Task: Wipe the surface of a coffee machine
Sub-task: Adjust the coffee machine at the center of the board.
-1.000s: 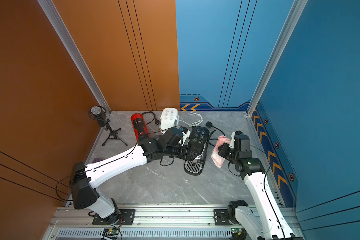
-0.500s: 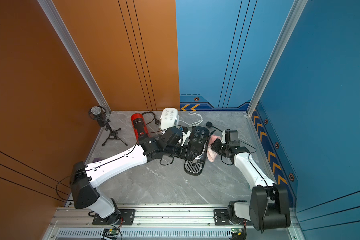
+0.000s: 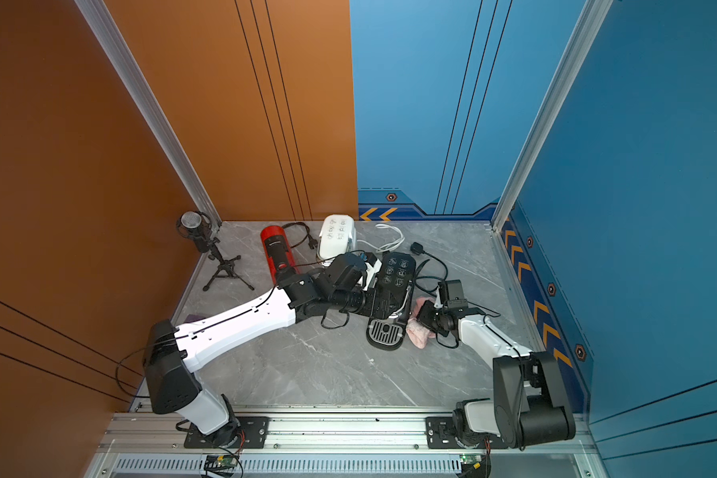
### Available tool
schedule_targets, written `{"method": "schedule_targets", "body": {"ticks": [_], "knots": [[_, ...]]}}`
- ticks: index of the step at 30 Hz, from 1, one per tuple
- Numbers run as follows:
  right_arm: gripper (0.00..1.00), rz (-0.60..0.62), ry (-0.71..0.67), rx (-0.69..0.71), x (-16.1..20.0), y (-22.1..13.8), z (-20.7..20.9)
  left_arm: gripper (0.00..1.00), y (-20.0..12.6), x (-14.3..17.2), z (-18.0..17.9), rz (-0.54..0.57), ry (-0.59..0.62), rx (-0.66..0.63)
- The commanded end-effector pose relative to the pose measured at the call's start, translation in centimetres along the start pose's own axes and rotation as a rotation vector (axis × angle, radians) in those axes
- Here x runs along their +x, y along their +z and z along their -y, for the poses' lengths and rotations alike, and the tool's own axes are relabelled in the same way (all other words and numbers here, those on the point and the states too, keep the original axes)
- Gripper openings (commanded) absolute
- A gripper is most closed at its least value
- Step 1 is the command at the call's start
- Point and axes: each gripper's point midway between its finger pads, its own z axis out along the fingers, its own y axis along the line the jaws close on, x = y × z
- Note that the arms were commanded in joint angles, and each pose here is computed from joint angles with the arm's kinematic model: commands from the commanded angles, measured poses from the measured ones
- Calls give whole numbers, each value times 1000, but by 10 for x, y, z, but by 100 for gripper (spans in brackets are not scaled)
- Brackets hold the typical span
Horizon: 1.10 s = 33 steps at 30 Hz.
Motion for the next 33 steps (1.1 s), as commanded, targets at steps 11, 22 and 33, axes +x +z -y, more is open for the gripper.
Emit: {"method": "schedule_targets", "body": {"ticks": [11,22,33], "knots": [[0,68,-57,16,-17,-57,-10,99,5,26,29,-53,8,35],[0,132,-88,22,-29,-96,-19,100,15,33,59,-37,28,88],[0,210,16,6,-37,-135,2,100,35,29,81,-42,69,120]]}}
